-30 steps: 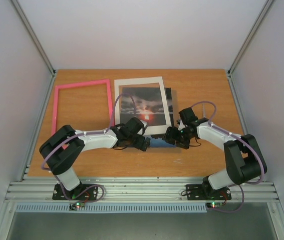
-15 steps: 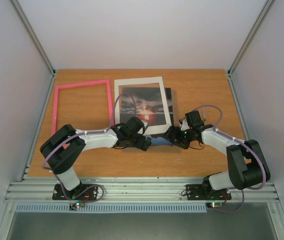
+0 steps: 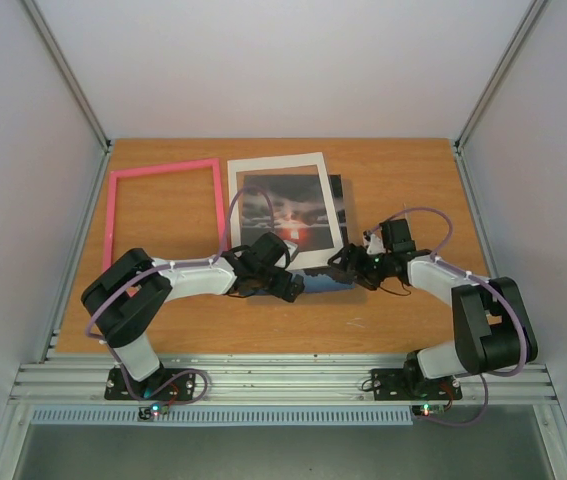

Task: Take the photo out of the frame

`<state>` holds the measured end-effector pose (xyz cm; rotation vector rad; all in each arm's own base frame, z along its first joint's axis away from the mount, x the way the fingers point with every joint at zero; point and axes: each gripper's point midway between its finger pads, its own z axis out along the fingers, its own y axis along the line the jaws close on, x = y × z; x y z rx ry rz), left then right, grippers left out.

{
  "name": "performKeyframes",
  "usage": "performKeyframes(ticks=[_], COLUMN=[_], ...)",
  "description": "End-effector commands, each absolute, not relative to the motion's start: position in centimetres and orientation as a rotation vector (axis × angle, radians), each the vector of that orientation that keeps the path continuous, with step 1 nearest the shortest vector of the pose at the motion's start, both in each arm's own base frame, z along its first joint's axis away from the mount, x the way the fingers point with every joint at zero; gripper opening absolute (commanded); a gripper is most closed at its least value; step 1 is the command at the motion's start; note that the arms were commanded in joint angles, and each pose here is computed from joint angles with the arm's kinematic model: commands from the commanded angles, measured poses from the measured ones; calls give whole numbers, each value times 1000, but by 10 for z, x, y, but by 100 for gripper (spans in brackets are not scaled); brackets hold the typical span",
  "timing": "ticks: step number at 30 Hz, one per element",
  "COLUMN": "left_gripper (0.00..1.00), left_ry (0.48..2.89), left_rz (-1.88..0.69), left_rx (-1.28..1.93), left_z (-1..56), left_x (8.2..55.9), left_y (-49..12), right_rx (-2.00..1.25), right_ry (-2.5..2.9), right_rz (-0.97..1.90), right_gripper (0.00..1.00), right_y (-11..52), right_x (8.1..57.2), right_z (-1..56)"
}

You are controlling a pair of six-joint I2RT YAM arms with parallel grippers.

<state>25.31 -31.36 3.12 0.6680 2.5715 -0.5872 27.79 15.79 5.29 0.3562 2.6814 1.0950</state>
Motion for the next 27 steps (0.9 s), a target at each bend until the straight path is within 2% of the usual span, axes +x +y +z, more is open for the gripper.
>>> performKeyframes(ticks=[1,15,27], left_gripper=[99,99,99], left_ry=[2722,2741,2739], left_rz=[-600,-611,-625], left_rx=[718,740,773], left_z=[-1,-6,-8], left_x=[224,220,217], left_y=[-304,-305,-305], right_rx=[280,345,387], right_ry=[2591,2504,2418], right_rz=[1147,1253,1334], right_gripper=[86,85,77], right_y=[158,153,146], right_x=[292,331,364], right_z=[67,65,64])
